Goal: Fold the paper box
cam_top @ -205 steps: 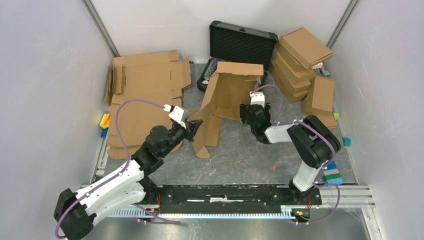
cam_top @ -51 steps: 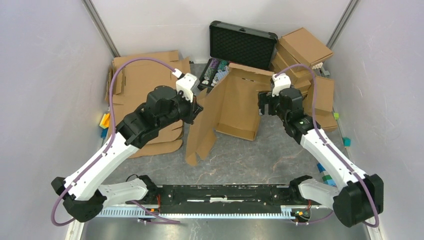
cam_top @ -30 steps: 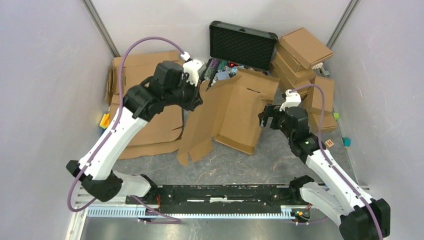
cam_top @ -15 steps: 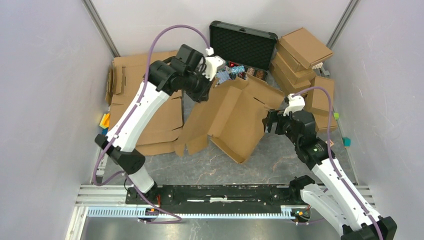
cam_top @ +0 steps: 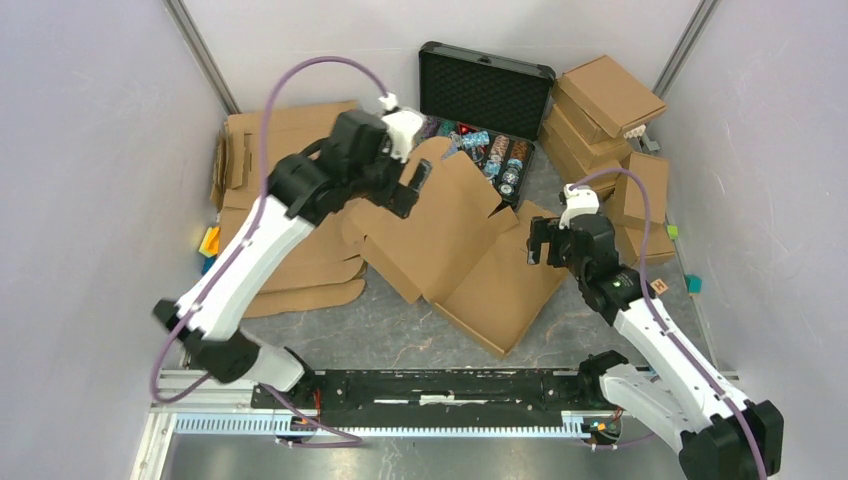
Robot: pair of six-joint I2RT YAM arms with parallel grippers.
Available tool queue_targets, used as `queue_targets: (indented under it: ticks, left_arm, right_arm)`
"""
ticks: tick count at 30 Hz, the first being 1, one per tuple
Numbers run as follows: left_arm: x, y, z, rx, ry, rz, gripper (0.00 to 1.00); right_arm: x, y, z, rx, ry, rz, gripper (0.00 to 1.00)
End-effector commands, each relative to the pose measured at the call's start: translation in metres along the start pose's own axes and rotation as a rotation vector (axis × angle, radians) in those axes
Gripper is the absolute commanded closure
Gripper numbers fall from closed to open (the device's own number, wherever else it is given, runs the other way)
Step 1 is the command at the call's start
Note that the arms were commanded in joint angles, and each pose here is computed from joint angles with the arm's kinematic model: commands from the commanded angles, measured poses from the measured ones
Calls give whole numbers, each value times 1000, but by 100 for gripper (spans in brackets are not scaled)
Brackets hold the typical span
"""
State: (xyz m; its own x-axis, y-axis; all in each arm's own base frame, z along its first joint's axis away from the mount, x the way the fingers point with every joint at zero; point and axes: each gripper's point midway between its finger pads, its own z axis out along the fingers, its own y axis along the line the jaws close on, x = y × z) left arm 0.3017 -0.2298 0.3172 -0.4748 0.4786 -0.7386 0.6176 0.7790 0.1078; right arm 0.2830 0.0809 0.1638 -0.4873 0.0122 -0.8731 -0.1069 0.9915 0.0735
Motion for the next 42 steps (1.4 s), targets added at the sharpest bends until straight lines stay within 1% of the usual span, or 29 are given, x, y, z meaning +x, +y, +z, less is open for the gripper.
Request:
queue_targets:
  ticks: [1, 2, 4, 5, 6, 7, 8, 9, 10, 14, 15, 16, 18, 22, 25, 30, 32, 34, 36, 40, 41, 42]
  left_arm:
    - [-22, 30, -59, -166, -269, -271, 0]
    - [-14, 31, -67, -173, -286, -328, 0]
    - [8, 25, -72, -147, -318, -403, 0]
    - [15, 21, -74, -123, -356, -451, 0]
    - [29, 14, -75, -84, -387, -505, 0]
    - [38, 4, -81, -21, -433, -510, 0]
    - [52, -10, -71, 51, -440, -519, 0]
    - [65, -20, -69, 104, -454, -569, 0]
    - [76, -30, -65, 153, -438, -607, 0]
    - [137, -62, -28, 253, -251, -773, 5]
    - [147, -70, -21, 280, -215, -813, 5]
    - [157, -76, -15, 296, -183, -865, 5]
    - [174, -83, -5, 313, -155, -910, 5]
    - [204, -76, 9, 240, -148, -941, 6]
    - [214, -79, 19, 252, -155, -954, 6]
    - [219, -87, 38, 296, -160, -985, 7]
    - [219, -87, 43, 290, -158, -984, 7]
    - [220, -85, 49, 282, -154, -991, 8]
    - [220, -83, 54, 279, -141, -997, 8]
    - [221, -67, 61, 242, -136, -1011, 7]
    - [221, -60, 62, 220, -148, -1018, 6]
    - [222, -53, 63, 197, -160, -1024, 5]
  right_arm:
    - [-7, 1, 8, -3, -10, -48, 2]
    - [-3, 12, 10, -71, 2, -79, 2]
    - [11, 56, 4, -350, 41, -169, 3]
    - [20, 78, -3, -500, 65, -188, 2]
    - [27, 92, -10, -592, 85, -195, 2]
    - [32, 101, -16, -643, 97, -199, 2]
    - [36, 105, -19, -652, 102, -213, 2]
    - [40, 108, -21, -647, 107, -229, 2]
    - [43, 114, -25, -652, 111, -252, 2]
    - [71, 133, -39, -695, 192, -304, 3]
    - [80, 137, -43, -714, 209, -322, 5]
    - [88, 140, -46, -728, 228, -334, 7]
    - [105, 145, -54, -758, 266, -367, 9]
    - [130, 152, -64, -773, 313, -425, 15]
    - [140, 165, -73, -786, 328, -461, 20]
    - [147, 180, -76, -737, 325, -498, 23]
    - [149, 181, -70, -683, 322, -508, 28]
    - [150, 182, -64, -638, 316, -510, 37]
    - [149, 186, -60, -610, 305, -493, 43]
    - [144, 203, -60, -624, 269, -388, 61]
    - [143, 209, -61, -638, 261, -352, 63]
    - [141, 215, -62, -653, 249, -317, 63]
